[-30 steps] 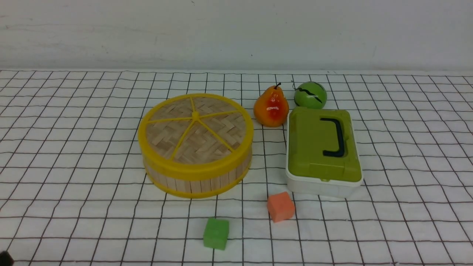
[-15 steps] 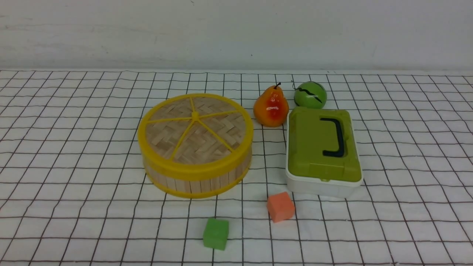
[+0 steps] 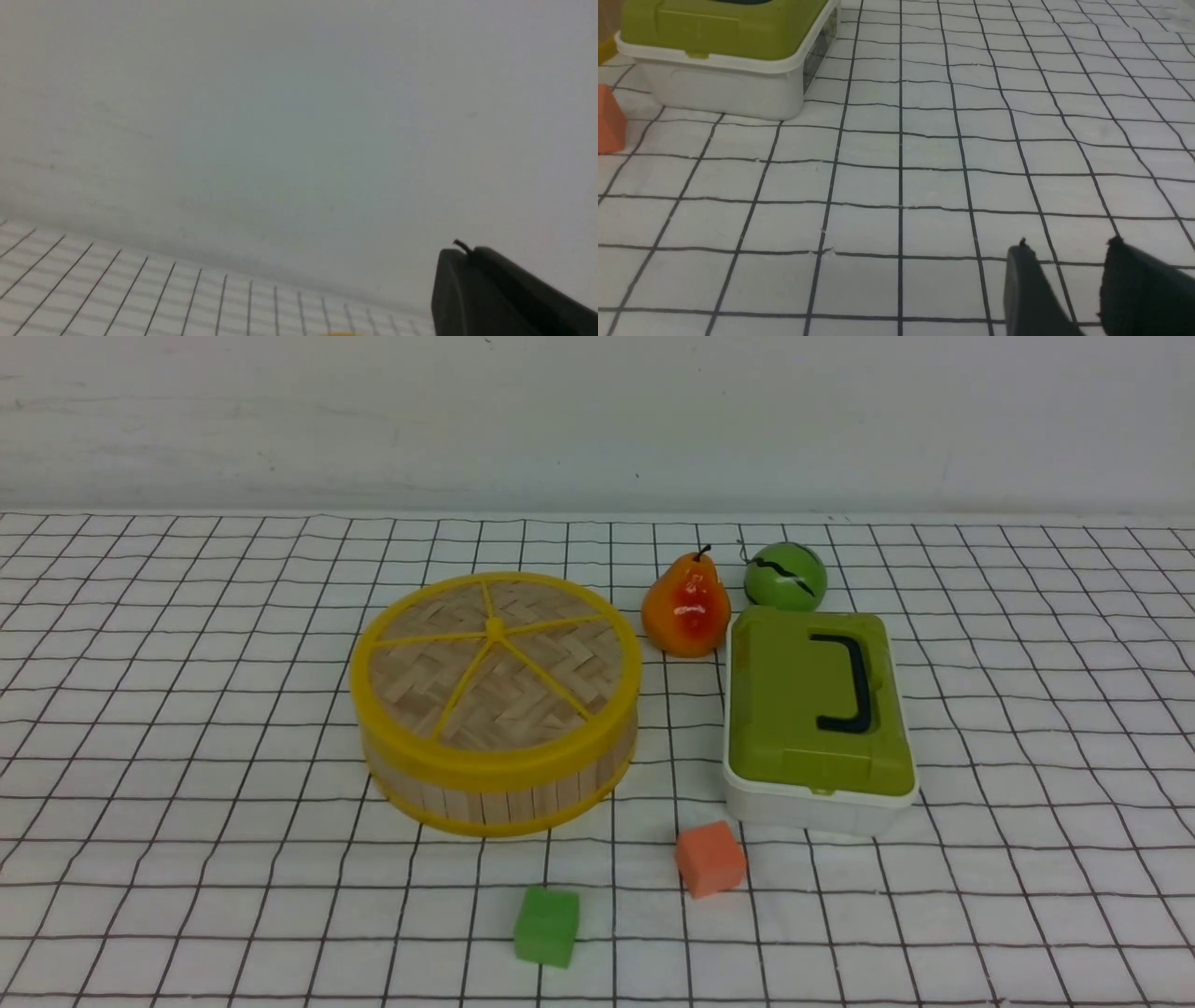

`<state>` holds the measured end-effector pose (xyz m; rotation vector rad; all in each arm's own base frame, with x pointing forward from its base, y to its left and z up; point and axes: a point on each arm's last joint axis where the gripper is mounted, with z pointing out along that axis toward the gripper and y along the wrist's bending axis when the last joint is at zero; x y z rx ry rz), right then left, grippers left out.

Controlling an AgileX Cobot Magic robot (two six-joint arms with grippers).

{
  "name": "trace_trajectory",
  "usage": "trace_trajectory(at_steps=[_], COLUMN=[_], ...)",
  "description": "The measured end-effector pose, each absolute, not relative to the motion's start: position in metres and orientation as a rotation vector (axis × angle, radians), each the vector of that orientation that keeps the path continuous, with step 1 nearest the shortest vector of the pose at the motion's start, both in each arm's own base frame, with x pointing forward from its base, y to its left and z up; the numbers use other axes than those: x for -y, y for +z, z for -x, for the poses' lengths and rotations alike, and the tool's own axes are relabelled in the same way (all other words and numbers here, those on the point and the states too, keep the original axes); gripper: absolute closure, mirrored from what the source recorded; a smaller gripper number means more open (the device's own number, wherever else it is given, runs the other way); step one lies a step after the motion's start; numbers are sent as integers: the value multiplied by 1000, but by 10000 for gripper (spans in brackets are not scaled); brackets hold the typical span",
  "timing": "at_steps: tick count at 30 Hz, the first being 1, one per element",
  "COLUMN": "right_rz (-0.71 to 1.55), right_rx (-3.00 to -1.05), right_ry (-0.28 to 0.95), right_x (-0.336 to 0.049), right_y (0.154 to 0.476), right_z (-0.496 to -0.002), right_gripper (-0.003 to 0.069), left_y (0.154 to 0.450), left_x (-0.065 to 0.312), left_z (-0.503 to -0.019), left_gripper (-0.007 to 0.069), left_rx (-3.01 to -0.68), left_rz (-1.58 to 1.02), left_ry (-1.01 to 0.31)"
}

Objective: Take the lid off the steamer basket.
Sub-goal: Use the left arm to lift the lid of the steamer

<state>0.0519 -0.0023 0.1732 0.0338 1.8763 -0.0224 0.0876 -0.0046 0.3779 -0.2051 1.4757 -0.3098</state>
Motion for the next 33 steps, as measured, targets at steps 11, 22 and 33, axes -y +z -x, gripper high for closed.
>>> trace_trajectory(at_steps=[11,22,33], right_rz=[-34,-34,-34], right_rx=[-1876,-1876,-1876], right_ry=[-22,-22,-22], right_x=[2,2,2], right_y=[173,173,173], right_z=[-52,-52,-52], right_gripper=[419,419,419], left_y=[345,351,319], left_x=[88,159,185], left_z=[-207,-331,-420], left_gripper=[638,638,335], left_rx=[-2222,-2493,-2584], left_rz=[-63,-221,-222], left_ry=[-493,-328,-58])
